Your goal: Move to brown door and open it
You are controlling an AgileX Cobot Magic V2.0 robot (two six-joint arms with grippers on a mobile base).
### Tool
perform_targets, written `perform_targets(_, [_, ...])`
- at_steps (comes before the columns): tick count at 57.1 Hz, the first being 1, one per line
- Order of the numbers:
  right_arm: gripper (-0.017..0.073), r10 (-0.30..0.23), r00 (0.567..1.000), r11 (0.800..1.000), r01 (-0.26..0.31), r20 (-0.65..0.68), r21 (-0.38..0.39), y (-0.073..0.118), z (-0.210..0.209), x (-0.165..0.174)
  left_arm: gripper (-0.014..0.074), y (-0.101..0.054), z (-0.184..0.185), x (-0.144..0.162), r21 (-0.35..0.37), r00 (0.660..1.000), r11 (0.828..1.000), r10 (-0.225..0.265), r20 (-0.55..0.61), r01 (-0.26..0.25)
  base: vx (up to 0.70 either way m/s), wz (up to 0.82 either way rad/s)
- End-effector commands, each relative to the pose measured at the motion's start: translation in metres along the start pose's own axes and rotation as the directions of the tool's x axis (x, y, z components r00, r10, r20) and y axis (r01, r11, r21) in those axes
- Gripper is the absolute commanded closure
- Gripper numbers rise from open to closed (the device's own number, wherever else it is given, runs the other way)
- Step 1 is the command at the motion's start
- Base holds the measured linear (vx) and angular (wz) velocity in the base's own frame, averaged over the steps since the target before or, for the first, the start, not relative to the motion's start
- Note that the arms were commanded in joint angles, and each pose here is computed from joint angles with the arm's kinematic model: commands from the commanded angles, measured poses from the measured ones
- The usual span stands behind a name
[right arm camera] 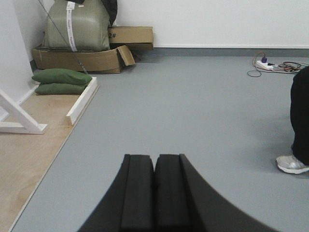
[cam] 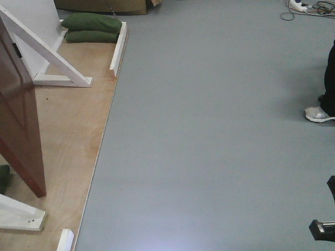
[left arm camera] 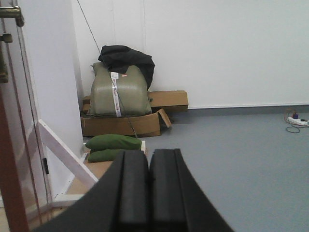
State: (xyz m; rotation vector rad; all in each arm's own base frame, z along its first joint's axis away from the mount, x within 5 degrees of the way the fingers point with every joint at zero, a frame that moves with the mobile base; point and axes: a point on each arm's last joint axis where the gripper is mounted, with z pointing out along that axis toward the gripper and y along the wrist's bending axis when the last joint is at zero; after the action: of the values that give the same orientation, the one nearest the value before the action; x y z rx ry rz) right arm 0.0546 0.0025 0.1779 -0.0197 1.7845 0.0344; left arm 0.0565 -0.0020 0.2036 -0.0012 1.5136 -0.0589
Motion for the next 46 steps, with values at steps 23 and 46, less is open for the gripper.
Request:
perform_targets(23, [0.0559,-0.006,0.997,1.0,0.006,0.083,0.006,-0.0005,-0.0003,-0.0061,0.06,-0.0012,-0.0002,-0.0117,0.012,0.997,1.0,-0.006,0.082,0.005,0.39,-0.01])
perform_targets(46, [0.0559,-0.006,0.997,1.0,0.006,0.083,0.006,-0.0005,-0.0003,-0.0061,0.06,-0.0012,-0.0002,-0.0117,0.012,0.997,1.0,-0.006,0.082,0.005,0.3,0.04])
